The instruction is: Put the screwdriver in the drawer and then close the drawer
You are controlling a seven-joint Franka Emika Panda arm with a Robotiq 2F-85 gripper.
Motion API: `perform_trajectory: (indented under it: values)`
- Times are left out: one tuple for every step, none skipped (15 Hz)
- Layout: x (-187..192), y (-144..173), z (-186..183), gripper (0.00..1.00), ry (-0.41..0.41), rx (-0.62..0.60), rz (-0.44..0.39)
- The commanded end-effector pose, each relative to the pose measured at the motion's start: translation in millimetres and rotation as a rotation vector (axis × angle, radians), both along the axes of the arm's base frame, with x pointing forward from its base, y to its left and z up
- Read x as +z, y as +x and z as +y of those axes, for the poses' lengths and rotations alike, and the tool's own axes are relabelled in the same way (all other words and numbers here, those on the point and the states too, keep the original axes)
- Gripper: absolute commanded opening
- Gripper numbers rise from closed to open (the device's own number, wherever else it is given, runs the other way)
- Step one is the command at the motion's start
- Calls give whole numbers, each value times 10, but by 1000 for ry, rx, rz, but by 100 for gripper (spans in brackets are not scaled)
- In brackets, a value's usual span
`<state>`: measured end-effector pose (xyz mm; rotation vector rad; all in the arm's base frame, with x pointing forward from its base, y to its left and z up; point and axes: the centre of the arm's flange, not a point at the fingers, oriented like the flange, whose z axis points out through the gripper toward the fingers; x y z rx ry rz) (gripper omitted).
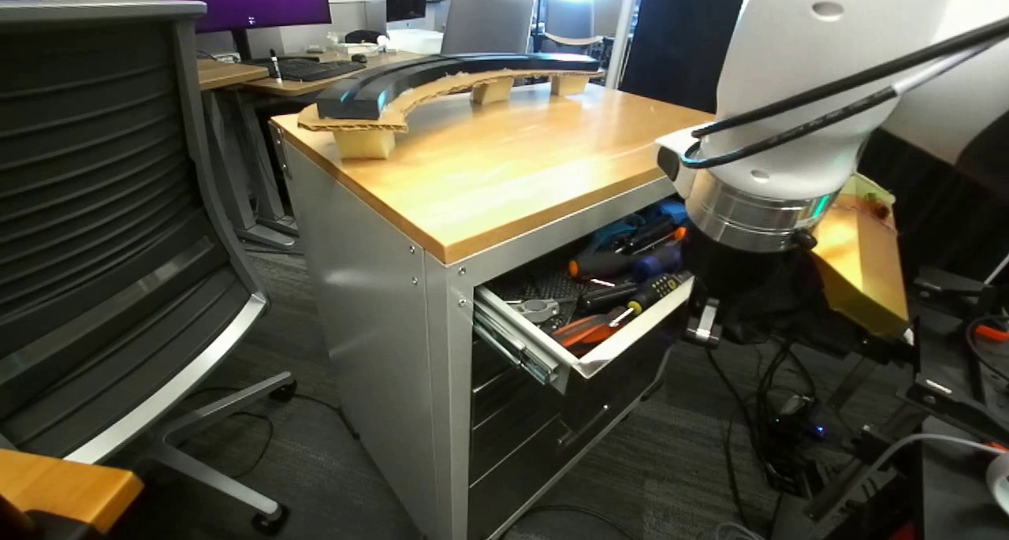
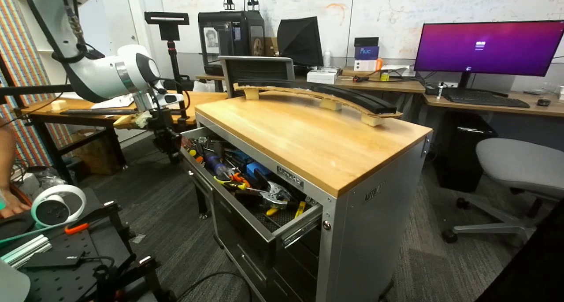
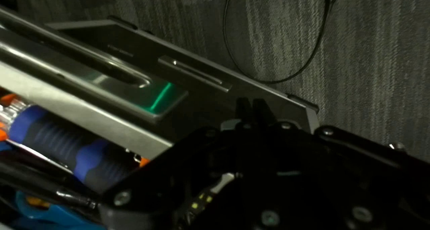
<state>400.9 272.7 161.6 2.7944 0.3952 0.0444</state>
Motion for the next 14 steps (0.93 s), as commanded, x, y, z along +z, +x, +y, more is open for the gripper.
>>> perform_trajectory:
  values:
    - [-169,447,292,12,-66,53,-148]
    - [-188,514,350,12,-83,60,-177]
    - [-211,609,409,11,-104,65,-207]
    - [-227,681,443,10,-117,69,-230]
    - [-254,753,499,11,-131,73,-253]
    - [-283,820,543,11,-147,80,-273]
    - [-303,884,587,11,-162,87,-291]
    - [-322,942,617,11,-175,90,-307]
    - [-337,984,640,10,-183,89,-321]
    - [-337,1016,658,11,-192,91,-335]
    - [-323,1029,663,10,-196,89,-342]
    - [-294,1037,640,12,-202,81,-349]
    - [-246,1026,587,11,-203,67,-349]
    - [-169,1010,508,12,-209,49,-350]
